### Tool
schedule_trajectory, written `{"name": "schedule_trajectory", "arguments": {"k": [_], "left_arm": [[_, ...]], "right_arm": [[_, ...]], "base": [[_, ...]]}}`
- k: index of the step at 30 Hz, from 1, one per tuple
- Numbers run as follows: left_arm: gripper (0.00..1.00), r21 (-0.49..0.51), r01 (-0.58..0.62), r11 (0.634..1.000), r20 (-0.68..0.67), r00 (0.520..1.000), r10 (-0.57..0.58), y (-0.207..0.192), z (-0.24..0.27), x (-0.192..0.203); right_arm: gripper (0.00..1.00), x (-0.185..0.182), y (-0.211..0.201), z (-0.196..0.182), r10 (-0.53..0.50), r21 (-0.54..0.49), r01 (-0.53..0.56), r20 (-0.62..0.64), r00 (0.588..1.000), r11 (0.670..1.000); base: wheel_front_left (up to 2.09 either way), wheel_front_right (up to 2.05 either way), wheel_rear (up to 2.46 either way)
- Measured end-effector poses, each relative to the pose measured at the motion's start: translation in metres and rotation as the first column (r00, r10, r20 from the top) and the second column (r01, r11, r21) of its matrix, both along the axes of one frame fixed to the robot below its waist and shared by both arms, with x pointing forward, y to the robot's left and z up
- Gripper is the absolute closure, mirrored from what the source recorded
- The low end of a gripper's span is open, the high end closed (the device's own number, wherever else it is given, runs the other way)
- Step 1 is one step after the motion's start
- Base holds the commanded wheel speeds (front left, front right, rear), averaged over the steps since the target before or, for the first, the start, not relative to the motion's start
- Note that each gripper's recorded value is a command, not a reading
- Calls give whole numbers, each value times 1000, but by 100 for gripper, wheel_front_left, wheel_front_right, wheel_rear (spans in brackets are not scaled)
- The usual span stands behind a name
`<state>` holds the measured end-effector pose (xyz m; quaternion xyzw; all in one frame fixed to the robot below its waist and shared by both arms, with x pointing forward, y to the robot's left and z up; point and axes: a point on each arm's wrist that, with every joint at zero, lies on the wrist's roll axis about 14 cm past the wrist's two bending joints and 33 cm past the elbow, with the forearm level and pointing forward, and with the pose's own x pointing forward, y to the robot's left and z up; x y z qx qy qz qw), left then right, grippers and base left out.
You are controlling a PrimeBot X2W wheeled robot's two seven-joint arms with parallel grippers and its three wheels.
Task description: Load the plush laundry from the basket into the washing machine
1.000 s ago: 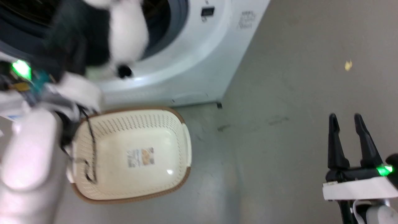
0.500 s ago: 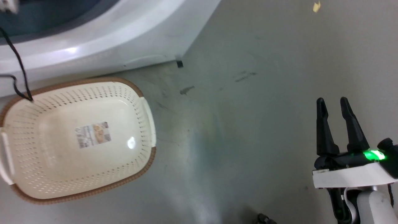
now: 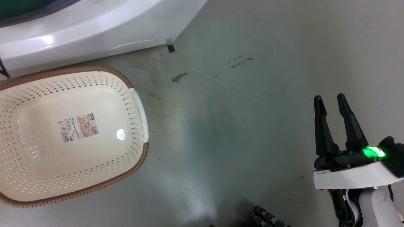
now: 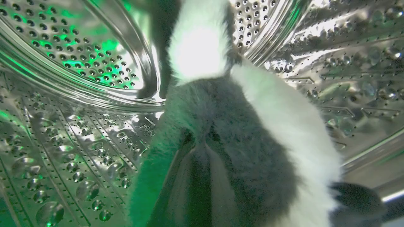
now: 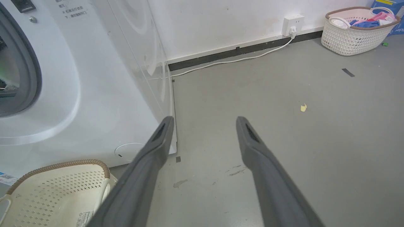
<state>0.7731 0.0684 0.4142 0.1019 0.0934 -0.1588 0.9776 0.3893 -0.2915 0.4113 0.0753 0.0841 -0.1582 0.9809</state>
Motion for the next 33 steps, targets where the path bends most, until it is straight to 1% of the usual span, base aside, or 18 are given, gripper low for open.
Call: {"name": "schedule_trajectory", "arguments": {"k": [3,4,5,6,11,17,24,27,29,31,33], "left_arm": [[100,5,3,1000,-1,1000,-3,2,-1,-1],[70,6,-1,1000,1,1000,1,3,0,-2],[52,5,-4,1000,7,1000,4,4,2,-3],[0,3,-10,1000,12,1000,10,6,4,-4],[0,-9,-9,1000,26,1000,10,9,16,-18],[0,-68,3,998,54,999,0,10,33,-56],[0,-106,46,993,69,997,-39,7,58,-126],[0,-82,91,992,142,987,-79,7,85,-157],[0,-106,81,991,182,981,-61,11,100,-179],[0,-109,83,991,200,978,-60,16,105,-205],[0,-132,59,989,216,976,-29,26,110,-229]], "right_arm": [[0,3,1,2,5,1,-5,11,1000,1000],[0,5,1,4,7,1,-7,19,1000,1000],[0,6,1,6,9,-2,-9,26,1000,1000],[0,6,0,8,9,-6,-9,31,999,1000],[0,7,-2,25,16,-38,-13,71,997,999],[0,7,-1,57,40,-88,-27,150,988,996],[0,-7,13,92,84,-113,-58,239,967,992],[0,-15,23,103,108,-116,-79,270,957,990],[0,-18,31,109,133,-117,-103,289,948,988],[0,-21,42,115,162,-114,-132,309,937,985],[0,-22,52,123,188,-113,-159,335,923,981]], "base": [[0,0,0],[0,0,0],[0,0,0],[0,0,0],[0,0,0],[0,0,0],[0,0,0],[0,0,0],[0,0,0],[0,0,0],[0,0,0]]}}
